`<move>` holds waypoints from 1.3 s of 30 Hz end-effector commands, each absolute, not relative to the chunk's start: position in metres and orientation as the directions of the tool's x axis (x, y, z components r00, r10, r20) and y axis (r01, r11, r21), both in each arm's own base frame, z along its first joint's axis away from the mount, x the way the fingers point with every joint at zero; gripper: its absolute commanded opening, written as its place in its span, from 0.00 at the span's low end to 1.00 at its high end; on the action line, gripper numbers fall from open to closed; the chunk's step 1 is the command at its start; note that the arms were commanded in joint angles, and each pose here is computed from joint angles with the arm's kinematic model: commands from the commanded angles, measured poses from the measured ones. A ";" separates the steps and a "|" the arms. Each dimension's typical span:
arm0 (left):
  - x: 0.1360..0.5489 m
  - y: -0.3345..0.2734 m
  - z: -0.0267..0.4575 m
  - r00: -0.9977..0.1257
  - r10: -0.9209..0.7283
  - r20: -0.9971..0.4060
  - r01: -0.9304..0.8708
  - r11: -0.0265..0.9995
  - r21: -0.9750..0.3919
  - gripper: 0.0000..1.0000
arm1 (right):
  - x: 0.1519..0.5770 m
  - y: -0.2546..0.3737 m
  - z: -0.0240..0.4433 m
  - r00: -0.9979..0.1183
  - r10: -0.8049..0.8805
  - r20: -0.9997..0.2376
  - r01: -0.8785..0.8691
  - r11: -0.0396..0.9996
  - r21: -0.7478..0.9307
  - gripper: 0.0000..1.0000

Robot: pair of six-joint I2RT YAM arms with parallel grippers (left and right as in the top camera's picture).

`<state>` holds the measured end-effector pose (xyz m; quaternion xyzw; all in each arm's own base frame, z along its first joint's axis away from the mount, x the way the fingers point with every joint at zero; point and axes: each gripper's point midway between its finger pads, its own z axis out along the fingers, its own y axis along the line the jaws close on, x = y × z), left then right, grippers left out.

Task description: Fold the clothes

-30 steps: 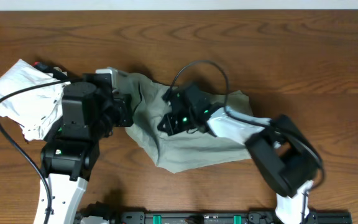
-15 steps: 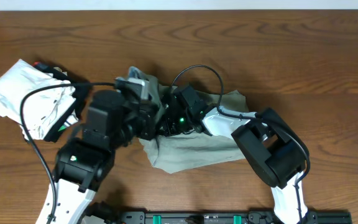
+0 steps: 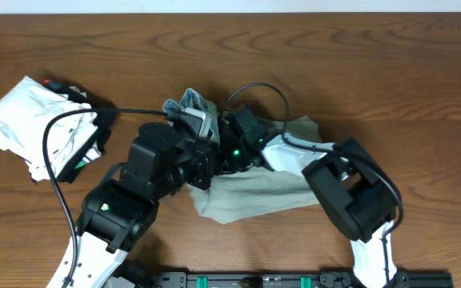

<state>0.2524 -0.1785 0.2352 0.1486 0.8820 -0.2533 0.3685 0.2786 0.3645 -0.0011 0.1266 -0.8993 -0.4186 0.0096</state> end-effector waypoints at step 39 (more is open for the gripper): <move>0.237 -0.352 0.191 -0.592 0.387 -0.707 0.745 0.597 -0.297 0.06 | 0.271 0.020 0.030 -0.936 0.336 0.109 0.338 0.941 0.000 0.27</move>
